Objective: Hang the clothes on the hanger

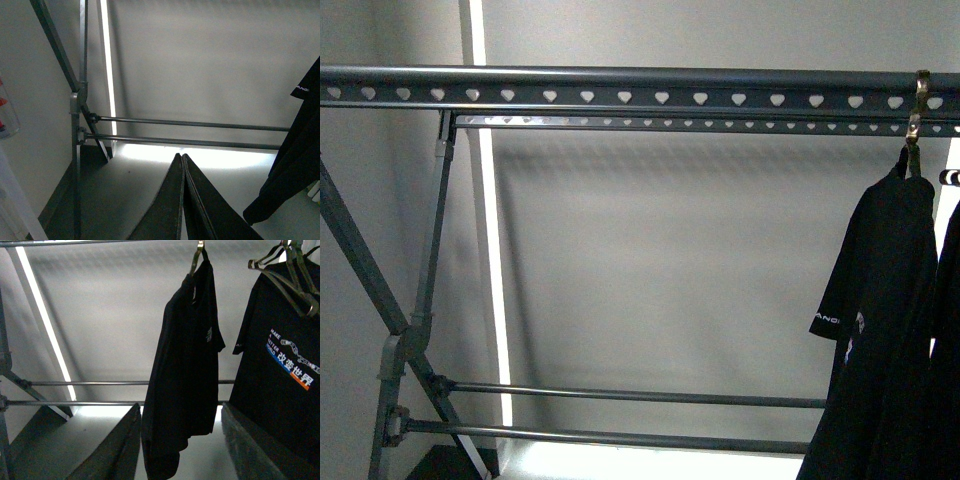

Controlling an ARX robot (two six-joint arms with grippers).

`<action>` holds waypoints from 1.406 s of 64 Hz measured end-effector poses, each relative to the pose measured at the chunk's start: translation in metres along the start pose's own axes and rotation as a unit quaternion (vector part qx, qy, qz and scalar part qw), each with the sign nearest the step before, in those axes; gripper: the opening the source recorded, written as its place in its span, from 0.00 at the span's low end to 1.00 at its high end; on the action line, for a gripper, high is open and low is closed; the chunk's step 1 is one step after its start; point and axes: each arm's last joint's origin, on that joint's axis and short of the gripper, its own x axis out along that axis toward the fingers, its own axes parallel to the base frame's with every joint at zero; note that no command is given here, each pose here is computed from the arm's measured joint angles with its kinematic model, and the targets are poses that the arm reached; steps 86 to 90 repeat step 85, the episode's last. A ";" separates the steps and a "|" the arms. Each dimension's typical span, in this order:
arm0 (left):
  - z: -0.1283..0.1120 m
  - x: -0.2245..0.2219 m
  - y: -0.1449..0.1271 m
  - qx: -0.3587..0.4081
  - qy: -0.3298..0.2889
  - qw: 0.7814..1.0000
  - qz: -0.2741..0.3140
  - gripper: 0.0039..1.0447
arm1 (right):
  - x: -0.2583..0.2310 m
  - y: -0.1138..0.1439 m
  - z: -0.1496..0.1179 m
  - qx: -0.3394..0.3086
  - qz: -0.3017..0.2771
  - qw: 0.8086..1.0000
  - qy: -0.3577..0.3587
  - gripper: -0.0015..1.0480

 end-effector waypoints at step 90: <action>-0.003 -0.012 0.000 0.000 0.002 1.000 0.000 0.32 | -0.015 0.017 -0.069 -0.010 0.004 1.000 -0.003 0.23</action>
